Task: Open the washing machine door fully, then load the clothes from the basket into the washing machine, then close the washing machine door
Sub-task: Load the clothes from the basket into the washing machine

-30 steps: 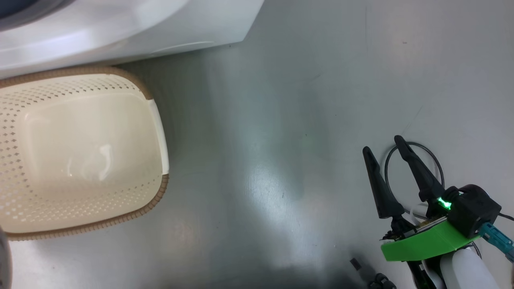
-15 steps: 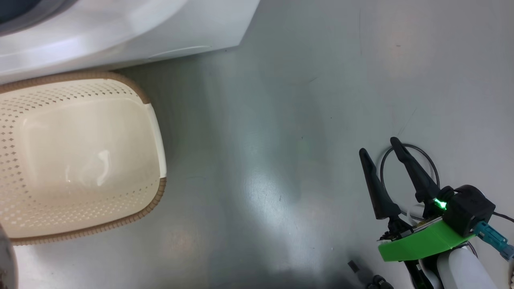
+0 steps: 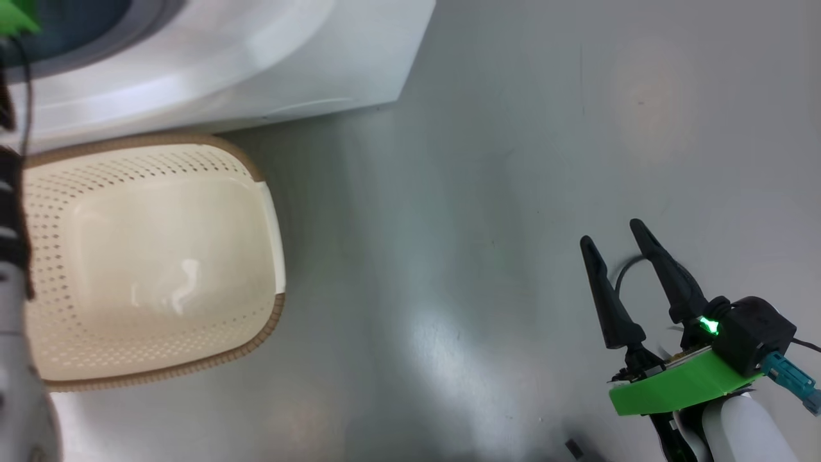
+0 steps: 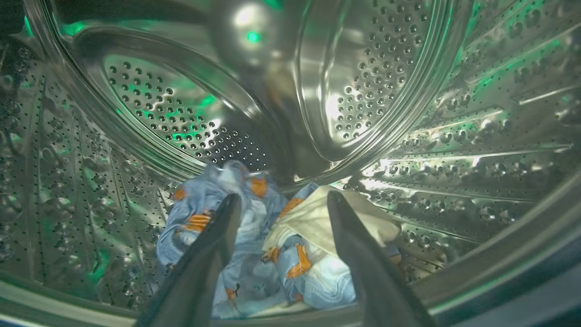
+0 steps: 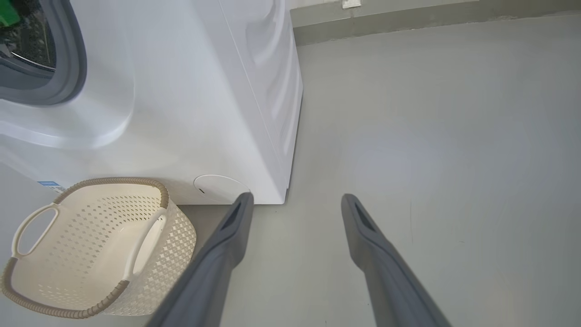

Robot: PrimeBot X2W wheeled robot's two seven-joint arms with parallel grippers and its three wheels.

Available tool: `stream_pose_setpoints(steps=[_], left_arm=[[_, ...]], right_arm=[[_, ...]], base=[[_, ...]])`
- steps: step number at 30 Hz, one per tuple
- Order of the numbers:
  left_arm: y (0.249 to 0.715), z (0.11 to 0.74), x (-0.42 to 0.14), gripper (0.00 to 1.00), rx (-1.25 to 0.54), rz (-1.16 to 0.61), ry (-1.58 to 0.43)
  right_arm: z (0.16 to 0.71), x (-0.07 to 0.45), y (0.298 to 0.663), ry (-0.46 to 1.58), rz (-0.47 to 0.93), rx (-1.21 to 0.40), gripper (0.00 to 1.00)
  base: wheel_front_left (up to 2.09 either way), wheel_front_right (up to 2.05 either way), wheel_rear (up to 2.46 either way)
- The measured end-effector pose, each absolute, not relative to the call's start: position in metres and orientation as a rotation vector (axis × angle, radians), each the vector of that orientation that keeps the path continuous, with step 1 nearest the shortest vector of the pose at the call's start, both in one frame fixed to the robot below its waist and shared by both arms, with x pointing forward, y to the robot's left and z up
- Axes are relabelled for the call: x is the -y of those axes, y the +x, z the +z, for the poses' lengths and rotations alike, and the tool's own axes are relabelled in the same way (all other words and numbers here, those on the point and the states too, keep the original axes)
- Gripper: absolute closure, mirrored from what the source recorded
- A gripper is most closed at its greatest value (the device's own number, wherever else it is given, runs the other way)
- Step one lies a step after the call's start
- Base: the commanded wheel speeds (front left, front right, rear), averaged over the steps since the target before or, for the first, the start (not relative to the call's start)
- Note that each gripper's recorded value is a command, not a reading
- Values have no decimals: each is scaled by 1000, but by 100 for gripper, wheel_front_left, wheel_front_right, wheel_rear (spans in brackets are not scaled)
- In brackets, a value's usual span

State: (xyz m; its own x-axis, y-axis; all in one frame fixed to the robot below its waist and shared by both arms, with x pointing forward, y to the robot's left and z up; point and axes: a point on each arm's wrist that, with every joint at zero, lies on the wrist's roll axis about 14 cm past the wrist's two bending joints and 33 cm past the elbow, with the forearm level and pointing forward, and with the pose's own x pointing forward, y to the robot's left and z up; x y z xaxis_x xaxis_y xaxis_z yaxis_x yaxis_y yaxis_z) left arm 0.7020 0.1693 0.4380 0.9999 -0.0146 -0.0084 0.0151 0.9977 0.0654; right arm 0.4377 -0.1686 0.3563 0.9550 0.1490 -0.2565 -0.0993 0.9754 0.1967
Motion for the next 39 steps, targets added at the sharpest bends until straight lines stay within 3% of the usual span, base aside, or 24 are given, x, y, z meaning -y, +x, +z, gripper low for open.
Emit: stream_pose_setpoints(steps=[22, 39], left_arm=[[600, 472, -207, 0, 11, 68, -3], [503, 506, -210, 0, 87, 59, 20]], right_arm=[[428, 149, 437, 218, 174, -104, 0], [485, 140, 410, 215, 206, 21, 0]], base=[[0, 0, 0], [0, 0, 0]])
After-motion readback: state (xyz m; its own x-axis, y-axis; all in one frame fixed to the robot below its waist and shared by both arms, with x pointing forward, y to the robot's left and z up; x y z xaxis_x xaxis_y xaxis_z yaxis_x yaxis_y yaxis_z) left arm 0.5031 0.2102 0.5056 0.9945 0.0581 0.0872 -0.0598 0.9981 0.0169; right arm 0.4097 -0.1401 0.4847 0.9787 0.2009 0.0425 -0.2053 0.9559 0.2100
